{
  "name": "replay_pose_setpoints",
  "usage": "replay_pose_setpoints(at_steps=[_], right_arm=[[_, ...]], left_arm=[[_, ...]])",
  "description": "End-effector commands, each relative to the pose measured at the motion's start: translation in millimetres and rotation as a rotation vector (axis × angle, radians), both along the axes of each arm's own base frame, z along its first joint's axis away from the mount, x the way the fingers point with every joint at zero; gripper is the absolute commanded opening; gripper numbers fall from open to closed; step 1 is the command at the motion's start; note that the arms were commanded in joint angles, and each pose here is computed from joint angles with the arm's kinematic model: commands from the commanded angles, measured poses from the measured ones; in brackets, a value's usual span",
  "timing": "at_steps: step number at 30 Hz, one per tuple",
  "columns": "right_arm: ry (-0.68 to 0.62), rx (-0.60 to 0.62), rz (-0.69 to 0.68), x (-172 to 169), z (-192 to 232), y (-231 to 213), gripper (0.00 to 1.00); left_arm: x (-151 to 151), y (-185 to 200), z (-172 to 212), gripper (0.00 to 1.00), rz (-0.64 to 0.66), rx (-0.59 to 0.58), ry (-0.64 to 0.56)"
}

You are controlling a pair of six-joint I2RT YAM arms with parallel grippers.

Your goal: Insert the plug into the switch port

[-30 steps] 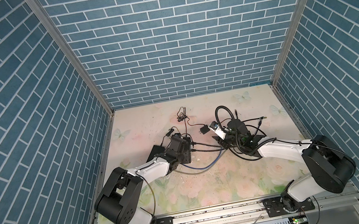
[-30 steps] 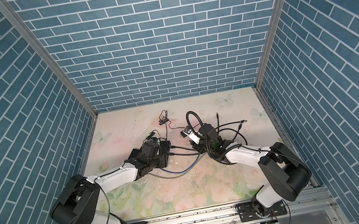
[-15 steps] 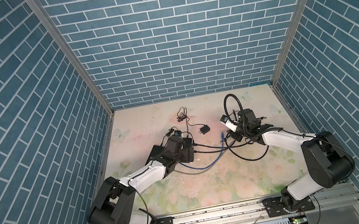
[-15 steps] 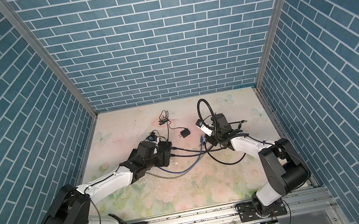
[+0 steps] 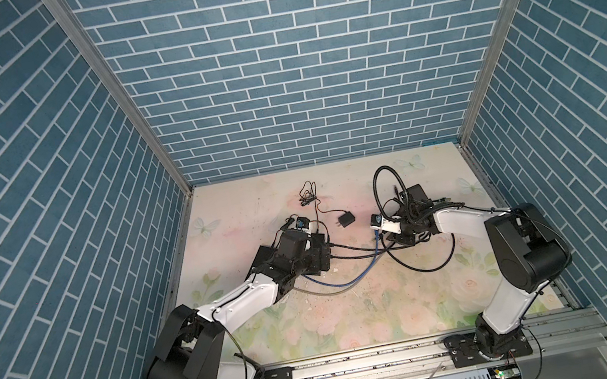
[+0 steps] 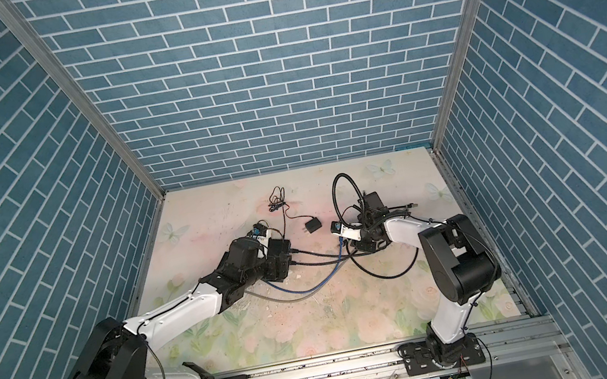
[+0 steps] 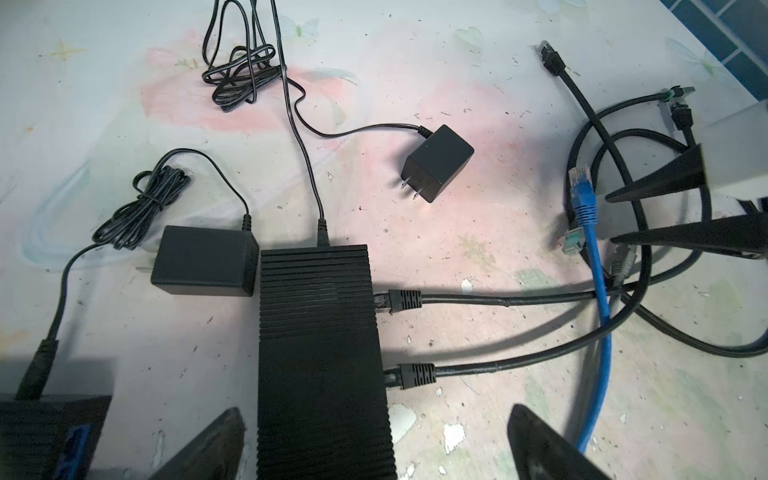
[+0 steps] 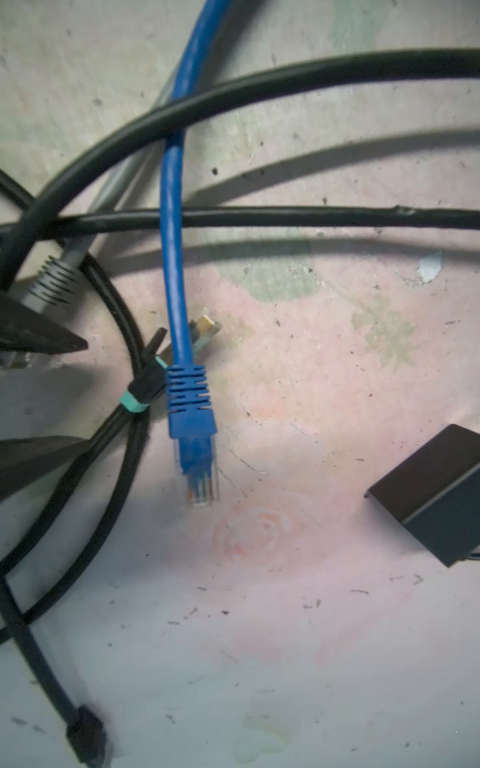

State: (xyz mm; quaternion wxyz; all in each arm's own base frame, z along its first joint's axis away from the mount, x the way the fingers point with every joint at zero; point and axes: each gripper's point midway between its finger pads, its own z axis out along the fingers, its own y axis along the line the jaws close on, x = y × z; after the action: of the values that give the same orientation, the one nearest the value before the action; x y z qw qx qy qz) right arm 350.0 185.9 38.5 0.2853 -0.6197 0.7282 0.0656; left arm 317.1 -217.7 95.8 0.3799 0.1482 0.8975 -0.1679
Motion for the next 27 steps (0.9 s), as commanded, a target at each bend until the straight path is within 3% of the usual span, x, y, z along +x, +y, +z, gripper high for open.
replay_pose_setpoints(at_steps=[1,11,18,27], right_arm=[[-0.029,0.005,0.082,6.2,7.5,6.5,0.35],[-0.006,-0.002,0.143,14.6,2.3,13.9,0.34],[0.052,-0.003,0.185,11.3,-6.5,17.9,0.28],[0.083,0.012,0.222,6.0,-12.8,21.8,0.00]], left_arm=[[1.4,-1.8,0.8,1.00,-0.013,-0.002,-0.008],[-1.0,-1.6,-0.1,0.99,-0.017,-0.010,-0.004],[-5.1,-0.9,-3.2,0.99,-0.024,-0.018,-0.003],[-2.8,-6.3,10.2,1.00,-0.072,-0.026,-0.066]])
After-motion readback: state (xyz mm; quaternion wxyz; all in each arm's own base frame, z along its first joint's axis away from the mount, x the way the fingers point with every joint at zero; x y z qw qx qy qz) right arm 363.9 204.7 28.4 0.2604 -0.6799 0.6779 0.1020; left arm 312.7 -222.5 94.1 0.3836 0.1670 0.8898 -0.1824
